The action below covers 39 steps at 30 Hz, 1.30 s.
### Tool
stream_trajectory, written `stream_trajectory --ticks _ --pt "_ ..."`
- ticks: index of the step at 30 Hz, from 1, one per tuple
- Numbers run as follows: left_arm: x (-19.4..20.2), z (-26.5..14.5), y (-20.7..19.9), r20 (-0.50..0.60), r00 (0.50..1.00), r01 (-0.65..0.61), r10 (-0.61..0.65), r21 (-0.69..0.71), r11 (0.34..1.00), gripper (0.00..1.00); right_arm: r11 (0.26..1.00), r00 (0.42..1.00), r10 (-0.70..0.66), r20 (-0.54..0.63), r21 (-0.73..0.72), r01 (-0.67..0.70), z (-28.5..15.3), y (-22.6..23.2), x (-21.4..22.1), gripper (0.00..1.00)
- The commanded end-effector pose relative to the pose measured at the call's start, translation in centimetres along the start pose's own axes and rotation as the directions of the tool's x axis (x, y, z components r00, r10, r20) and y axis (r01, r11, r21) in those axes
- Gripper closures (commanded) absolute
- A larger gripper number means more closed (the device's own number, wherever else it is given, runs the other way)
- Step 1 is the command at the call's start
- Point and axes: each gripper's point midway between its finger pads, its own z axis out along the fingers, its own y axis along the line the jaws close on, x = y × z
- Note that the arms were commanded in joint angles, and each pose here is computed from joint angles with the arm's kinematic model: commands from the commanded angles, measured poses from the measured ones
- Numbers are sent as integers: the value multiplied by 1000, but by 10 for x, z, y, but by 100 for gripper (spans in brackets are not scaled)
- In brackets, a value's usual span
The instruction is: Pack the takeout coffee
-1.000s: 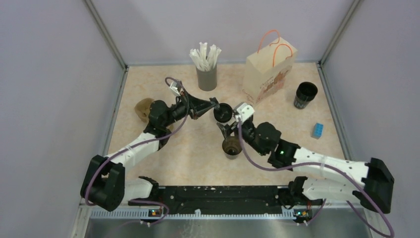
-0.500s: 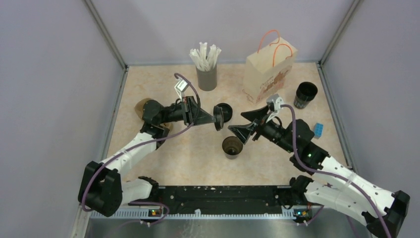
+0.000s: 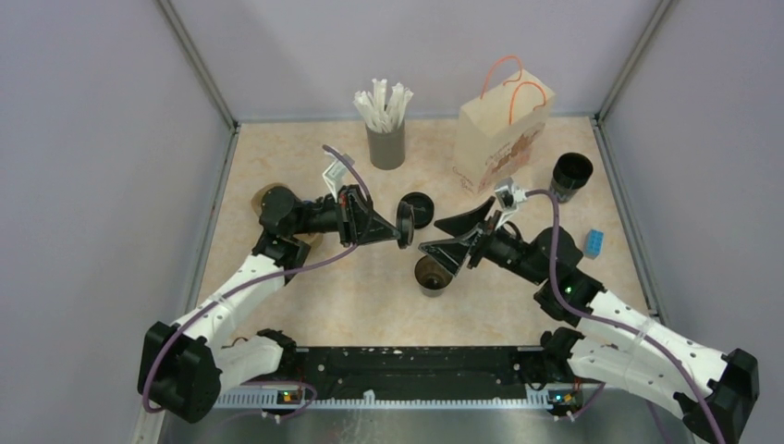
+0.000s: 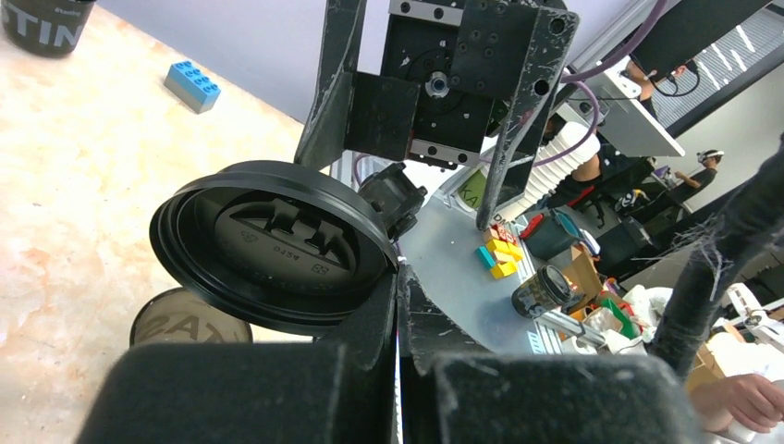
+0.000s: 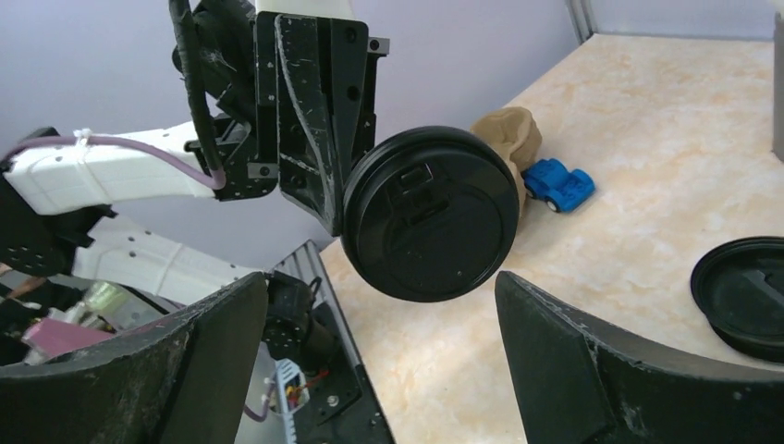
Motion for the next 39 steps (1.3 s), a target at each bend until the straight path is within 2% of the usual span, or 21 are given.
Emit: stream_trajectory --ticks 1,5,9,14,22,33,39 --pt "-8 2 -13 -7 996 -88 88 13 996 100 984 981 -158 110 -69 166 6 16 -32 9" --pt "-8 3 -15 -9 999 -49 49 10 999 100 906 907 -401 127 -94 413 6 17 -34 9" --pt "-8 3 -24 -8 999 -41 42 22 999 100 801 816 -559 144 -158 577 4 19 -22 8" --pt "-7 6 -32 -21 998 -62 63 33 998 100 742 767 -603 219 -199 640 3 29 -22 6" --pt "1 13 -38 -56 995 -80 84 75 994 100 687 724 -652 225 -229 690 8 31 -14 5" --pt "5 19 -43 -74 992 -94 102 106 990 100 704 730 -663 166 -193 683 18 18 -5 6" --pt "5 18 -47 -75 991 -102 110 112 988 100 703 728 -666 162 -188 685 20 18 -5 13"
